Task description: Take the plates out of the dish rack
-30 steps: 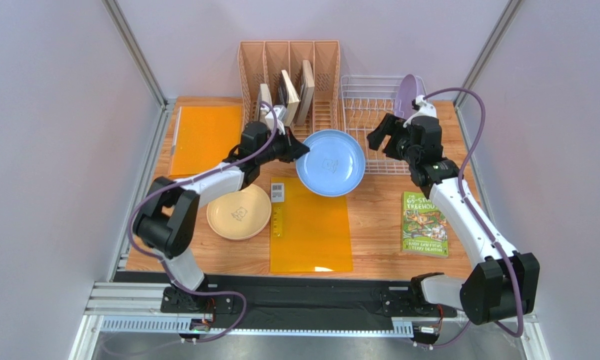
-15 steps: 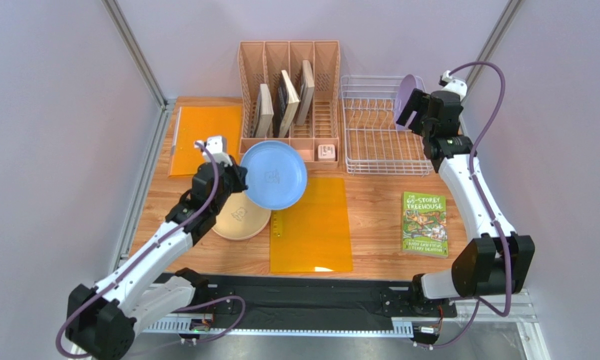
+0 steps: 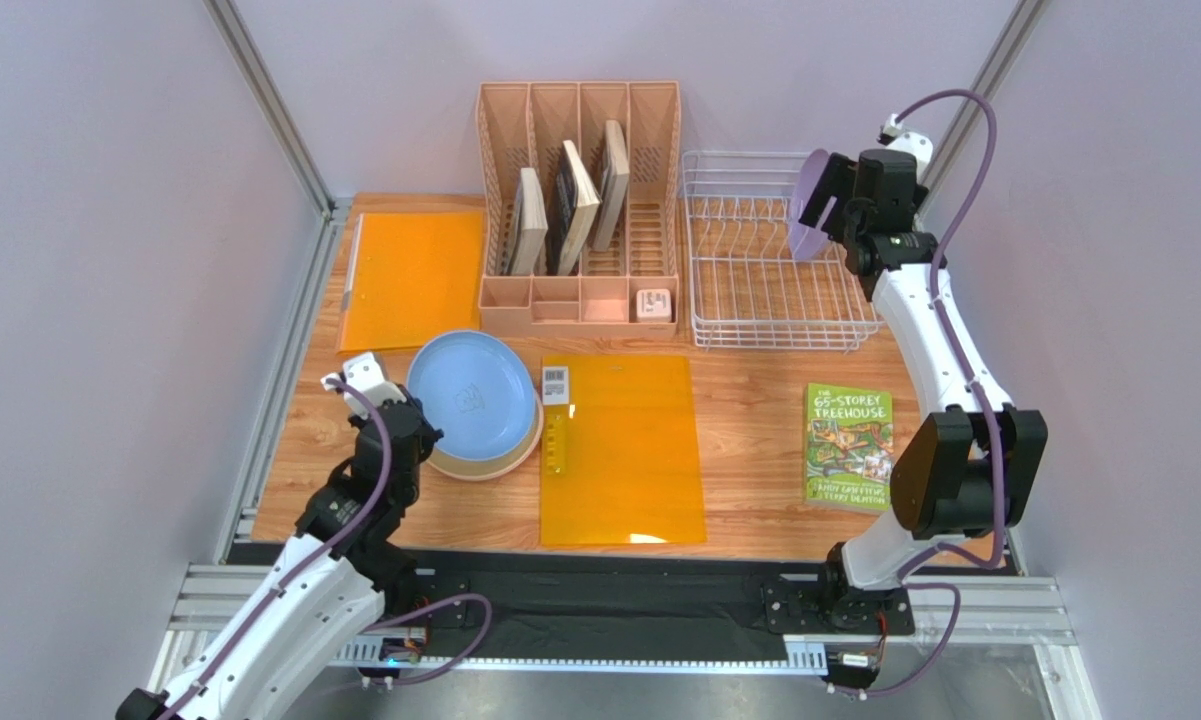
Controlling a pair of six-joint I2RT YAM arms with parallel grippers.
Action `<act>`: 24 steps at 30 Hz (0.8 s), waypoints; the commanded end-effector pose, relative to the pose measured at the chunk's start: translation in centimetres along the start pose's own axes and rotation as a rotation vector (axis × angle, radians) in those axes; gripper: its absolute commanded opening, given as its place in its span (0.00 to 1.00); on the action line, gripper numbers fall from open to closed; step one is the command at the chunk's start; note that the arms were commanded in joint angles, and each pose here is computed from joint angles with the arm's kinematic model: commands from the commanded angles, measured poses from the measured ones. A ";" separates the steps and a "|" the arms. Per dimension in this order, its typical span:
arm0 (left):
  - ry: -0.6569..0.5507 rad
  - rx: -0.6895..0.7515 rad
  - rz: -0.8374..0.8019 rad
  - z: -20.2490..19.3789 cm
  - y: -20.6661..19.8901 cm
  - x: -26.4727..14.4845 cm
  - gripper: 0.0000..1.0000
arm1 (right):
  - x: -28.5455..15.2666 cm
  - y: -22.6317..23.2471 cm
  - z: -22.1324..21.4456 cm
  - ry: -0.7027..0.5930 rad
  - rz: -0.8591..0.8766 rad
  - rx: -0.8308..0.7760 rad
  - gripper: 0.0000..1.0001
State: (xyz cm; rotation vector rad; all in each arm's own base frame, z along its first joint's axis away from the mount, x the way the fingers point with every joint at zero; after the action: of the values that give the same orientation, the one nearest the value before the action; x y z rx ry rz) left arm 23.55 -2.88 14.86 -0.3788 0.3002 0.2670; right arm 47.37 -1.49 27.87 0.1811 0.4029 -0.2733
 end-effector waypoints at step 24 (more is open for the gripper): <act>0.070 -0.043 0.056 -3.4 1.3 0.8 0.89 | 7.9 -2.8 2.2 -0.019 -0.247 -0.171 0.86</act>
State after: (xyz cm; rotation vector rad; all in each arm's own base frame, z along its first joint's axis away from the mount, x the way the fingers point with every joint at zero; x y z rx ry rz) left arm 22.59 -2.91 9.51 -0.3937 0.4184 0.3161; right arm 53.03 -4.83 25.21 0.0147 0.4574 -0.4212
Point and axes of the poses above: each gripper's point midway between its finger pads, its own x axis out along the fingers, its own y axis along the line the jaws close on, z = x × y, the point moved 1 cm from there along -x, back along the fingers, and after that the axes turned 4 degrees about -x, right-handed, at the moved point
